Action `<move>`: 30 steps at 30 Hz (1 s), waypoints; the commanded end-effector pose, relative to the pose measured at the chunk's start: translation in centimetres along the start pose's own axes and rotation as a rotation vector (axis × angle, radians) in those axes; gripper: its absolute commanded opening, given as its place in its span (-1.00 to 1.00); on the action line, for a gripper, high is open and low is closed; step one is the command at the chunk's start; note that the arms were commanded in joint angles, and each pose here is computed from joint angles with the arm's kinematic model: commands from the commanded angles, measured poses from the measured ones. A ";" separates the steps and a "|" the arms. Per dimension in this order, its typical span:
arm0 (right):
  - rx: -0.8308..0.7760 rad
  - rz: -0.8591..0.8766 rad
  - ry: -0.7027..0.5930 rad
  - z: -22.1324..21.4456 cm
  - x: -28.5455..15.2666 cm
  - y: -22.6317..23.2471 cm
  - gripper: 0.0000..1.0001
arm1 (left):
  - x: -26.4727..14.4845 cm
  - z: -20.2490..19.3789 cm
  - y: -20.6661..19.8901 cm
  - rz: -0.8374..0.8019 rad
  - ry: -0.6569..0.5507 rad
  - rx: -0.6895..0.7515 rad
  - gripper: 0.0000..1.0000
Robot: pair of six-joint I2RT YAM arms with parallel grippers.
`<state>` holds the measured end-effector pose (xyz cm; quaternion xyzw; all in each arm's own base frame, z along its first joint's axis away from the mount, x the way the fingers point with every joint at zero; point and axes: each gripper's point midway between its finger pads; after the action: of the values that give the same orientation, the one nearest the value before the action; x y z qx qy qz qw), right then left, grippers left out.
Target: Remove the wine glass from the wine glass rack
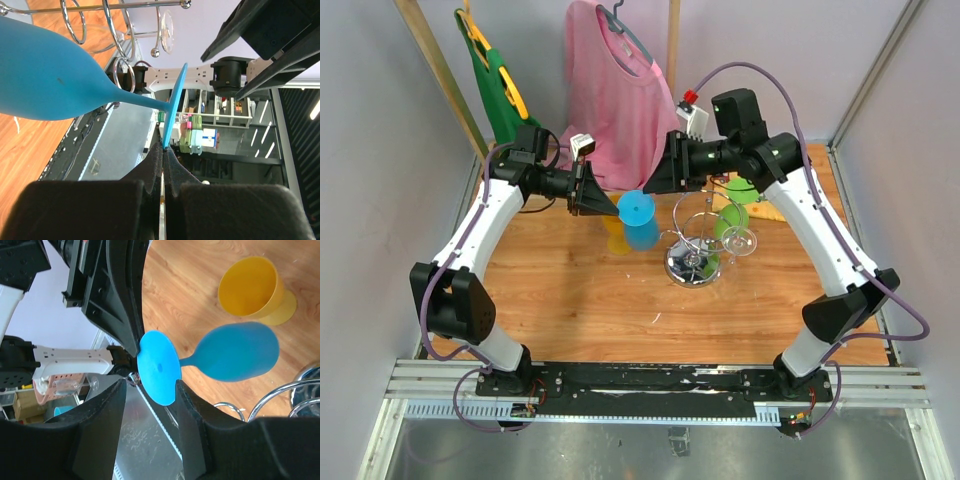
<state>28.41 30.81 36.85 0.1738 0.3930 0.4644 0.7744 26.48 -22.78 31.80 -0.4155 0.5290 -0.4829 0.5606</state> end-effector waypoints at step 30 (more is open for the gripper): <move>0.065 0.079 0.124 -3.8 3.1 -0.1 -0.05 | -0.7 -1.2 -1.8 -0.033 0.004 0.035 -0.99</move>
<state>26.83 31.34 32.65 0.1661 0.4519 0.4648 0.7430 26.25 -22.73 32.09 -0.4137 0.5259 -0.4855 0.5626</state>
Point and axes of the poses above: each gripper's point midway between its finger pads, its own x axis out along the fingers, its own y axis along the line the jaws close on, z = x × y, and after that the axes turned 5 degrees about -x, right-handed
